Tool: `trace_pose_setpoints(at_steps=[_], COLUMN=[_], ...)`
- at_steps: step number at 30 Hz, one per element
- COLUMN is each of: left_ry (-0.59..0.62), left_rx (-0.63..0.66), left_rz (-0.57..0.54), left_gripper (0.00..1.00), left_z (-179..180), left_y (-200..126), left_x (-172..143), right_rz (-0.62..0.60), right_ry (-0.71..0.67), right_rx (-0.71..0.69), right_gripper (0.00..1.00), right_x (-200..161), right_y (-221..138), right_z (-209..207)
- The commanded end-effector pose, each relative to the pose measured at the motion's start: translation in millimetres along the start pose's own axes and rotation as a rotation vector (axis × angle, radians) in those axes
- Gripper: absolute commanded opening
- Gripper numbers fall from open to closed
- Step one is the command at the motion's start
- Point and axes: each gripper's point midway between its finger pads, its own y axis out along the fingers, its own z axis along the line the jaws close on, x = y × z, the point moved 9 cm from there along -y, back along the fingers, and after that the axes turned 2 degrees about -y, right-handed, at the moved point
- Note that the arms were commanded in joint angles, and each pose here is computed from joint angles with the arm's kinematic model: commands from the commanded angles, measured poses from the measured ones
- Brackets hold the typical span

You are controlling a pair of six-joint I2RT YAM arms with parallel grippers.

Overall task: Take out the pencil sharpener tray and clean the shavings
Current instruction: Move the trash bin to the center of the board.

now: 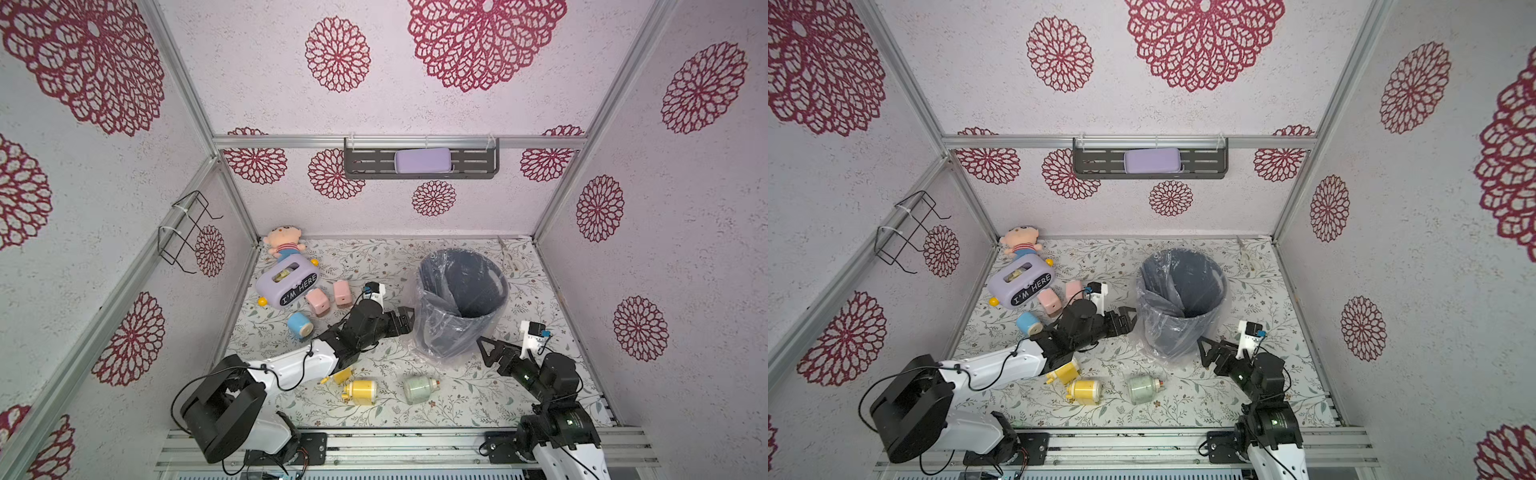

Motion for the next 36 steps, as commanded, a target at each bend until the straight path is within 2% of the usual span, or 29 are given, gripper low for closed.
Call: trace_pose_setpoints(at_steps=[1, 11, 23, 29, 33, 36], left_ry=[0.048, 0.062, 0.102, 0.123, 0.141, 0.151], left_rx=[-0.052, -0.045, 0.028, 0.08, 0.12, 0.134], left_rz=[-0.055, -0.037, -0.043, -0.045, -0.047, -0.02], left_gripper=[0.97, 0.98, 0.97, 0.97, 0.97, 0.97], left_z=[-19, -22, -3, 11, 16, 17], left_y=[18, 76, 111, 104, 84, 65], left_x=[13, 36, 72, 81, 80, 73], right_rz=[-0.062, -0.106, -0.125, -0.106, -0.063, -0.022], right_ry=[-0.008, -0.007, -0.016, -0.026, -0.02, -0.004], right_rx=[-0.007, -0.21, -0.371, -0.417, -0.437, -0.447], right_gripper=[0.99, 0.99, 0.99, 0.99, 0.99, 0.99], right_x=[14, 39, 66, 78, 81, 74], right_y=[2, 37, 80, 97, 101, 89], right_z=[4, -16, -36, -42, -42, -38])
